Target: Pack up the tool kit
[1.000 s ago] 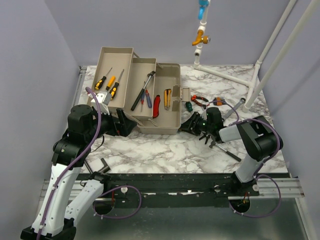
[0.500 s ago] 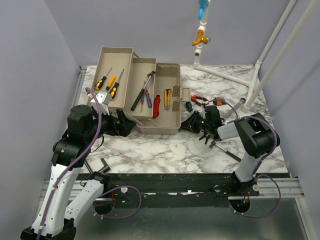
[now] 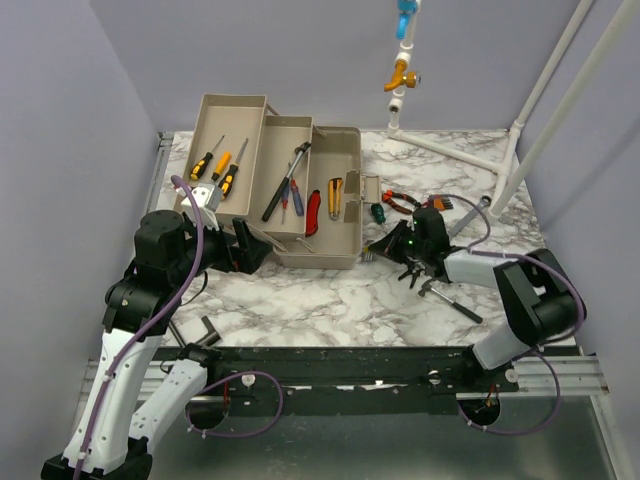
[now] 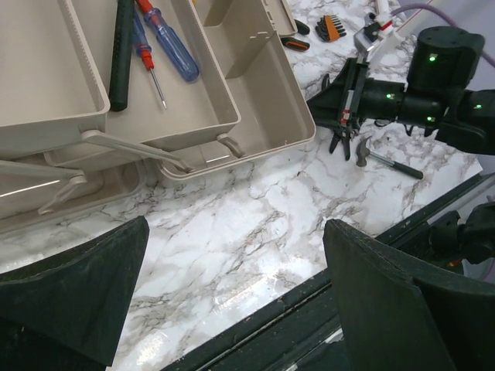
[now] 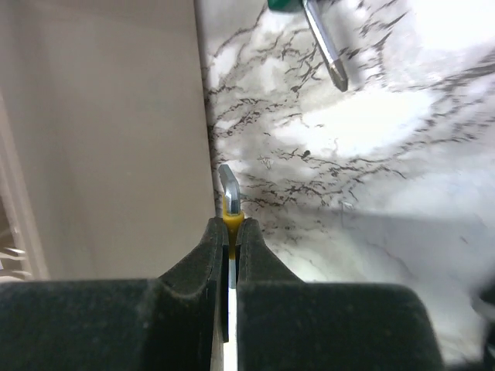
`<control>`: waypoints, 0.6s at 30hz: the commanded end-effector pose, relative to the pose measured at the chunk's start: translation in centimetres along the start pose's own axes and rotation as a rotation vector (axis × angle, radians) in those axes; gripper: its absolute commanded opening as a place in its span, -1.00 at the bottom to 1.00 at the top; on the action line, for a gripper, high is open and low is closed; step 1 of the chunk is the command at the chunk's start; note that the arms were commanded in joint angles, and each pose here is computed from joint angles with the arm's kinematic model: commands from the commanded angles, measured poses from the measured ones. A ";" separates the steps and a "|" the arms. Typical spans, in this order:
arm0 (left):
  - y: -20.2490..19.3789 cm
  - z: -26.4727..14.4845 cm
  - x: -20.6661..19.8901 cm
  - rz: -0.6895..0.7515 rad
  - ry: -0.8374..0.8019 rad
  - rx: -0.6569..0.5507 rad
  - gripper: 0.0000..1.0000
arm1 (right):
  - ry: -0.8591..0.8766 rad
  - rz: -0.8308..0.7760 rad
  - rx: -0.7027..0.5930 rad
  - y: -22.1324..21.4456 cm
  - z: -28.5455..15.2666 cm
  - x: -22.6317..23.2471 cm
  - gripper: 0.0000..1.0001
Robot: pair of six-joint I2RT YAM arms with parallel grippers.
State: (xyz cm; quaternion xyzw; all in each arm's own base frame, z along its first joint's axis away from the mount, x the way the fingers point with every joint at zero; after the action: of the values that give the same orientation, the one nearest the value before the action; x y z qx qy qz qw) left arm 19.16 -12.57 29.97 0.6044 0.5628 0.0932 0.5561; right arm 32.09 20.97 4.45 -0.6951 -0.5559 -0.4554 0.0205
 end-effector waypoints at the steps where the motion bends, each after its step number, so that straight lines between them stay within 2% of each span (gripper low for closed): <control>1: 0.0 -0.5 0.1 0.011 0.013 -0.015 0.97 | -0.185 -0.065 -0.084 1.3 -2.9 -2.3 -0.99; 5: 0.1 -0.6 0.2 0.012 0.018 -0.022 0.97 | -0.154 -0.145 -0.139 2.6 -5.9 -0.5 -0.99; 9: 0.5 -0.9 1.0 0.023 0.073 -0.038 0.97 | -0.037 -0.233 -0.239 5.1 -9.8 3.8 -0.99; 14: 2.4 -2.3 3.9 0.048 0.283 -0.115 0.97 | 0.134 -0.280 -0.218 6.6 -12.1 9.6 -0.99; 18: 3.9 -4.3 5.9 0.070 0.437 -0.208 0.97 | 0.224 -0.289 -0.181 6.8 -11.0 13.4 -0.99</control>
State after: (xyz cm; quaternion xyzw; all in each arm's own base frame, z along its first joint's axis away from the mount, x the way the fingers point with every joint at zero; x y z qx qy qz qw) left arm 20.09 -8.95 30.12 0.5755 0.6060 0.1881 0.5159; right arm 30.77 19.25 21.73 -0.5840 -0.5698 -0.5703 -0.0950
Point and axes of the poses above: each gripper's point midway between its finger pads, its own z axis out along the fingers, its own x axis along the line the jaws close on, y = z × x, the point moved 1 cm from there along -z, back along the fingers, and after that the axes turned 8 degrees about -z, right-handed, at the moved point
